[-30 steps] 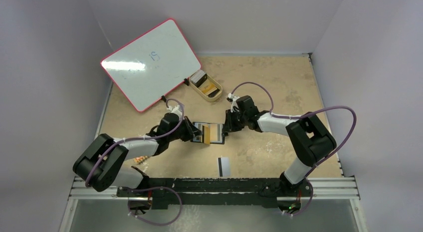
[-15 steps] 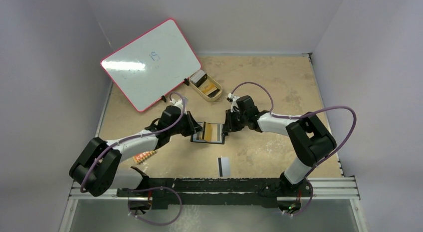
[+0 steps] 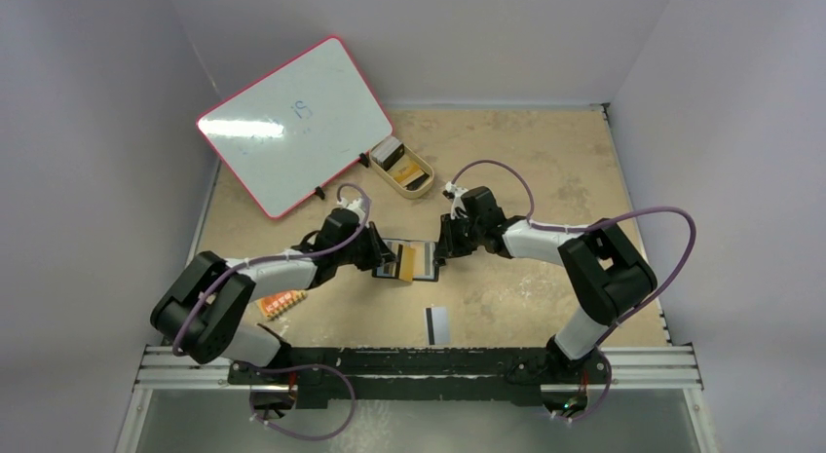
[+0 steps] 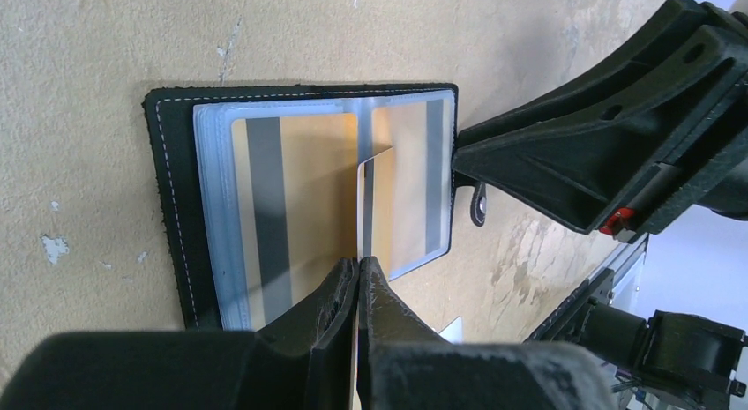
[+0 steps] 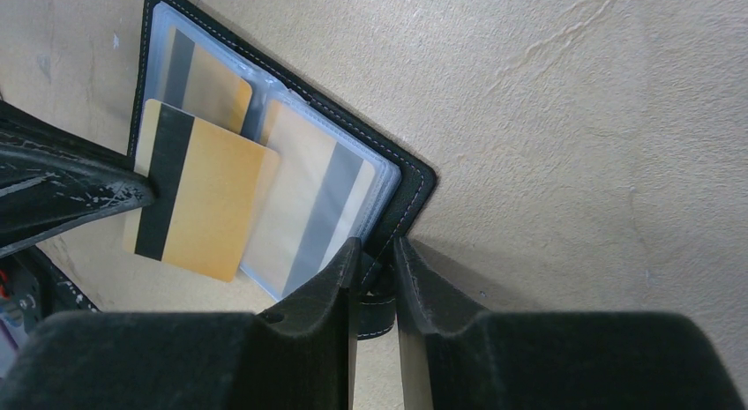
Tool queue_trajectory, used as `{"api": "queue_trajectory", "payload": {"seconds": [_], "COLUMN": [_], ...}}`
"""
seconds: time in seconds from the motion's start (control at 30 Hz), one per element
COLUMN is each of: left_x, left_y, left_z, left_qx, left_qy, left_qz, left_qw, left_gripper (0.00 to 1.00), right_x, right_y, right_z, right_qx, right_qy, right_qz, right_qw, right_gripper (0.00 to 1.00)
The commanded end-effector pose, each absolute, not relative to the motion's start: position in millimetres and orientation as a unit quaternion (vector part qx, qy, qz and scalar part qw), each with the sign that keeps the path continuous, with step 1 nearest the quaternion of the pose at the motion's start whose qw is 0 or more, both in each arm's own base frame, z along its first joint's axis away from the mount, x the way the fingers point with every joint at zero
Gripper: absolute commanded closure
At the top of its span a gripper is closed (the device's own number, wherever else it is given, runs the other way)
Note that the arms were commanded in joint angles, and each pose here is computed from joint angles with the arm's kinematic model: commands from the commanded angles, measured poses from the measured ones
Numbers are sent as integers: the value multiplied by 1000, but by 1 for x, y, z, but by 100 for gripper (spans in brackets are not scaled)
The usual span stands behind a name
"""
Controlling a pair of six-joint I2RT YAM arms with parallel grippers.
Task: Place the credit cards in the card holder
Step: Insert the credit card into the card holder.
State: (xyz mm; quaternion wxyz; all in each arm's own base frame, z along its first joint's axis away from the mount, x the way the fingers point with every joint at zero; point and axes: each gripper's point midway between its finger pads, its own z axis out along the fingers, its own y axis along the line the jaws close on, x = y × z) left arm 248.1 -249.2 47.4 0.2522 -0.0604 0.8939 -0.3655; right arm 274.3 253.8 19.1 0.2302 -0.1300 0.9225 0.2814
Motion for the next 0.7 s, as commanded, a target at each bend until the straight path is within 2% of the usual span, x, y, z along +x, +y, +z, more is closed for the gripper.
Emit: {"api": "queue_trajectory", "payload": {"seconds": [0.0,0.67], "left_x": [264,280], "left_y": [-256,-247], "left_z": [58,42], "left_qx": [-49,-109], "left_qy": [884,871], "left_qz": [-375,-366], "left_qw": [275,310], "left_gripper": [100,100], "right_x": [272,267], "right_y": [254,253], "right_z": [23,17], "right_qx": [-131,-118], "right_qy": [923,924], "right_qz": [281,286], "right_qw": [230,225], "right_gripper": [78,77]}}
